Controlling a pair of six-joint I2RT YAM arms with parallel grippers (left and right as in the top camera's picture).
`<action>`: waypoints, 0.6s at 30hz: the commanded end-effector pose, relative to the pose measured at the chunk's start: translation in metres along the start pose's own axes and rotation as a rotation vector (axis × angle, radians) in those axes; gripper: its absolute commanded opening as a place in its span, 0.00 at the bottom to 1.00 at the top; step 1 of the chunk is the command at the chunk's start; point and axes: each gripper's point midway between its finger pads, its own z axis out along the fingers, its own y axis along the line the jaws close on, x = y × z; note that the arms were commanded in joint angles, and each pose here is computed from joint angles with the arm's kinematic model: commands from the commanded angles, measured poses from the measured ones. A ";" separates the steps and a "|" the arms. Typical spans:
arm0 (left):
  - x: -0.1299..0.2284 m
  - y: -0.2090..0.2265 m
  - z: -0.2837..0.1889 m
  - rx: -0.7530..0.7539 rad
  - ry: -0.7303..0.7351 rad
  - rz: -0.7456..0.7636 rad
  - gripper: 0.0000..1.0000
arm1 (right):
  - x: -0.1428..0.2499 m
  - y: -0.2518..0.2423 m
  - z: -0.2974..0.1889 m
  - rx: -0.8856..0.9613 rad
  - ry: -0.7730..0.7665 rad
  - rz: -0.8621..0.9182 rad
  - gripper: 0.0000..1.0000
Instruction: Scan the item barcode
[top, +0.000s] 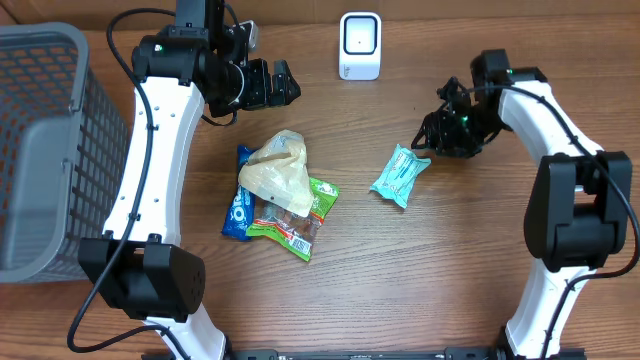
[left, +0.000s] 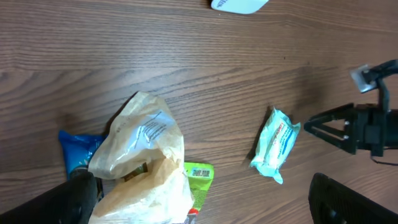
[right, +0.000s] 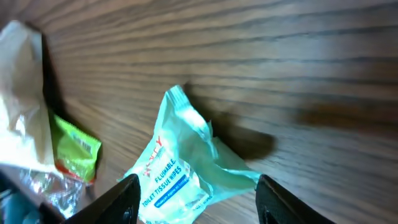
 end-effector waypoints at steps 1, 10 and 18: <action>-0.004 -0.003 -0.003 -0.002 -0.017 0.019 1.00 | 0.012 0.007 0.010 -0.100 0.012 -0.074 0.61; -0.004 -0.003 -0.003 -0.002 -0.017 0.019 1.00 | 0.031 -0.008 0.036 -0.119 0.029 -0.063 0.60; -0.004 -0.003 -0.003 -0.002 -0.017 0.019 1.00 | 0.037 -0.019 0.042 -0.055 0.043 -0.115 0.59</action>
